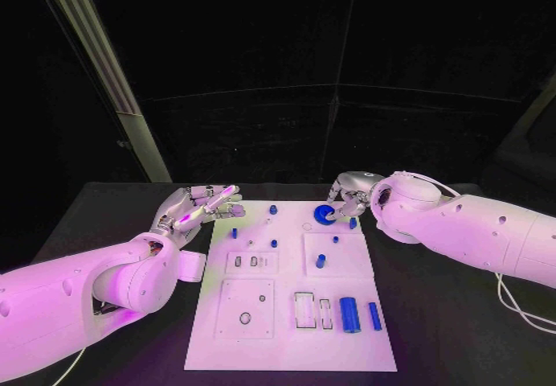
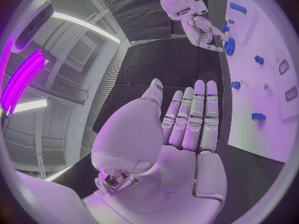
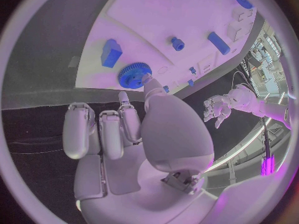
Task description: Assemble the parts on the task board
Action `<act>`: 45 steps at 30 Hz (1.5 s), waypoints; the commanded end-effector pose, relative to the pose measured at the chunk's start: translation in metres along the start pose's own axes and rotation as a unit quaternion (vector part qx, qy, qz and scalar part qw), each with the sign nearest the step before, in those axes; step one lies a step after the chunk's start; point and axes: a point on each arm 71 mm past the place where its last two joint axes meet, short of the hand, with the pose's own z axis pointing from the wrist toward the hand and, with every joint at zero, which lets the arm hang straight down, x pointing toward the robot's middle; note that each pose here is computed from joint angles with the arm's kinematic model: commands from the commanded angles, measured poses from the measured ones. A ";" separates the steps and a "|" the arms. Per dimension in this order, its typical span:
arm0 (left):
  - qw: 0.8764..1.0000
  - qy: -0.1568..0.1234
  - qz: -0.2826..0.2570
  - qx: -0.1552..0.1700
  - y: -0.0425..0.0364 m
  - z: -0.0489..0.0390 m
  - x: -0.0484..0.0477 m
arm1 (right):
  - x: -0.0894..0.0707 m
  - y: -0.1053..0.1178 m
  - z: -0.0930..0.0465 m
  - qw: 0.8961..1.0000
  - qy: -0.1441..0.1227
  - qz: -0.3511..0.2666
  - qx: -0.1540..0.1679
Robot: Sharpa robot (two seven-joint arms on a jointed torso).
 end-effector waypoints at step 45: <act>1.000 0.010 -0.003 -0.001 -0.0004 0.0005 0.0009 | -0.002 0.036 -0.003 0.995 -0.056 -0.048 -0.066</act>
